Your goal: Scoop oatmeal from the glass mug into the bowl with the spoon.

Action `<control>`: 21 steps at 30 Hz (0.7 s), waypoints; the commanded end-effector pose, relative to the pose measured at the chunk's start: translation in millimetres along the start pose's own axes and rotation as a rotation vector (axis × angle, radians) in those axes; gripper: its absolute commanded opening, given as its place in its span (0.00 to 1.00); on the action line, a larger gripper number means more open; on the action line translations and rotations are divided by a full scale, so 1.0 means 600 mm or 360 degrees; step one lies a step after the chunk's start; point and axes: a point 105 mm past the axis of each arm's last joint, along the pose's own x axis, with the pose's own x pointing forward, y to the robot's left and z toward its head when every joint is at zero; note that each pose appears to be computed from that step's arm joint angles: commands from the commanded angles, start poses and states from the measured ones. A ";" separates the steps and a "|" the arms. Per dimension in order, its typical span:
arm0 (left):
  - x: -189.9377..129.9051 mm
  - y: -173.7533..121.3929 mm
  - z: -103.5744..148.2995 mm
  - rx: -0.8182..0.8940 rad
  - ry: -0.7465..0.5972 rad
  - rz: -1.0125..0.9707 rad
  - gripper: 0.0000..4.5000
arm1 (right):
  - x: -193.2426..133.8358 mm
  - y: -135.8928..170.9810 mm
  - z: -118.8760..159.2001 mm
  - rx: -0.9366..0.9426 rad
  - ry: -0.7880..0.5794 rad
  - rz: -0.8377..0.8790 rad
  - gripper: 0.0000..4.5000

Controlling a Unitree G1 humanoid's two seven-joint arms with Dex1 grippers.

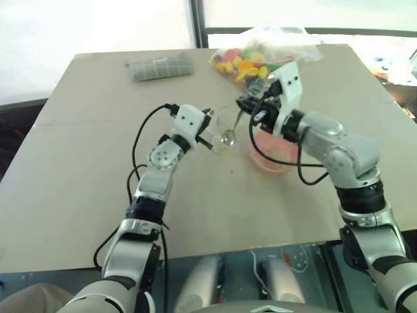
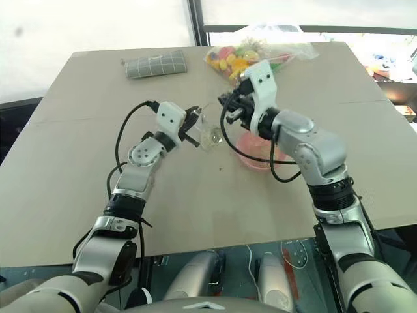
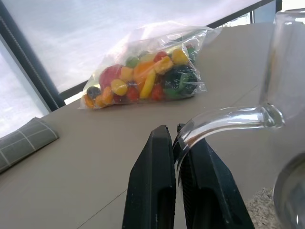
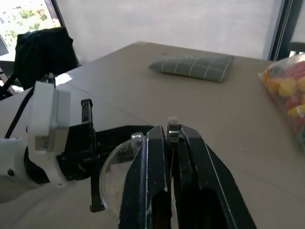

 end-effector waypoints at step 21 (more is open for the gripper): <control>0.019 0.005 0.021 0.0048 -0.0163 0.0163 0.00 | -0.054 -0.069 0.089 0.0785 -0.0236 -0.0268 0.00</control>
